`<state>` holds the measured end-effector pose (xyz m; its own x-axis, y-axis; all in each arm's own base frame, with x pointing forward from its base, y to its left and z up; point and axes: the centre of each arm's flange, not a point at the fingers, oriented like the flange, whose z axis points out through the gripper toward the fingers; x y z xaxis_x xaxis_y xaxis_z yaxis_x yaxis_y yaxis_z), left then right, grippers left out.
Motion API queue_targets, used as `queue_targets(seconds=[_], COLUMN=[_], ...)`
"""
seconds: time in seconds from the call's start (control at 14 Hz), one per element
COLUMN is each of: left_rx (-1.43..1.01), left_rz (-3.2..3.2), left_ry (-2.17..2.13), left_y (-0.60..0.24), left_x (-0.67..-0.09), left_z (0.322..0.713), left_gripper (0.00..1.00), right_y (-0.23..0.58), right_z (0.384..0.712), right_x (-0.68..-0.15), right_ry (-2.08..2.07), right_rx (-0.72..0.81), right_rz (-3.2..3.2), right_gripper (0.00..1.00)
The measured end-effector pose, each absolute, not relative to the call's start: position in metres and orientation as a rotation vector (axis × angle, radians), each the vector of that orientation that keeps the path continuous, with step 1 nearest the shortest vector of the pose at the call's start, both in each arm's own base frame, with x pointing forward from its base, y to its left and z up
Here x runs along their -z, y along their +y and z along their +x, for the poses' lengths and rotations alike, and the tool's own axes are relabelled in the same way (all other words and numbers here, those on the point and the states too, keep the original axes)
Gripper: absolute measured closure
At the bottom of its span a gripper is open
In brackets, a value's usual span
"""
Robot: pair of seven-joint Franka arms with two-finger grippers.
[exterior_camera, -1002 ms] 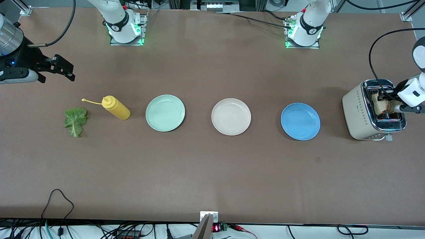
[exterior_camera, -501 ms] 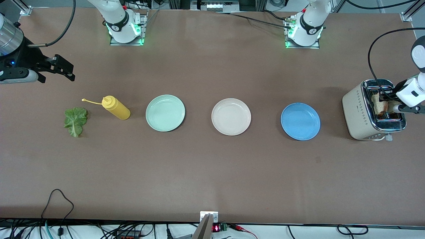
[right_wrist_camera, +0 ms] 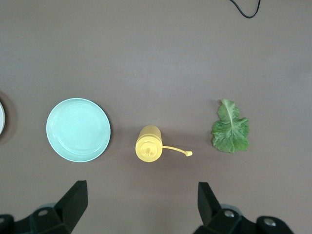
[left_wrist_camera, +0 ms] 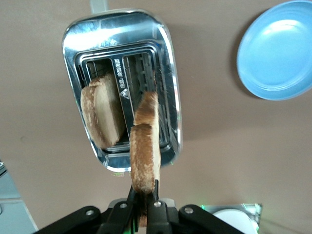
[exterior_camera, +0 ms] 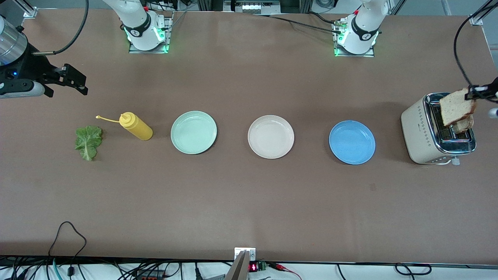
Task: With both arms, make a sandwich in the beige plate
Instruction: 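Close the left gripper on the toast and lift it out, then carry the toast with the left gripper and lower it onto the beige plate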
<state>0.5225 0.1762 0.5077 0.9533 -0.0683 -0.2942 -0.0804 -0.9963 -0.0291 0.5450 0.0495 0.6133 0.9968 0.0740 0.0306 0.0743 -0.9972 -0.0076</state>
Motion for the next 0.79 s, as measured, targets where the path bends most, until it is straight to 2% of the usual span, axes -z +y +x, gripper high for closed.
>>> queue_targets(seconds=[0.29, 0.79], left_rx=[-0.410, -0.463], left_rz=[-3.070, -3.181], left_ry=[0.304, 0.616], left_y=[0.100, -0.083], left_x=[-0.546, -0.523], left_z=[0.542, 0.553], left_gripper=[0.92, 0.92], right_y=[0.049, 0.049], right_z=[0.545, 0.545], right_x=[-0.613, -0.613], right_ry=[-0.116, -0.114], right_rx=[0.047, 0.048], right_rz=[-3.130, -3.130], right_gripper=[0.00, 0.00])
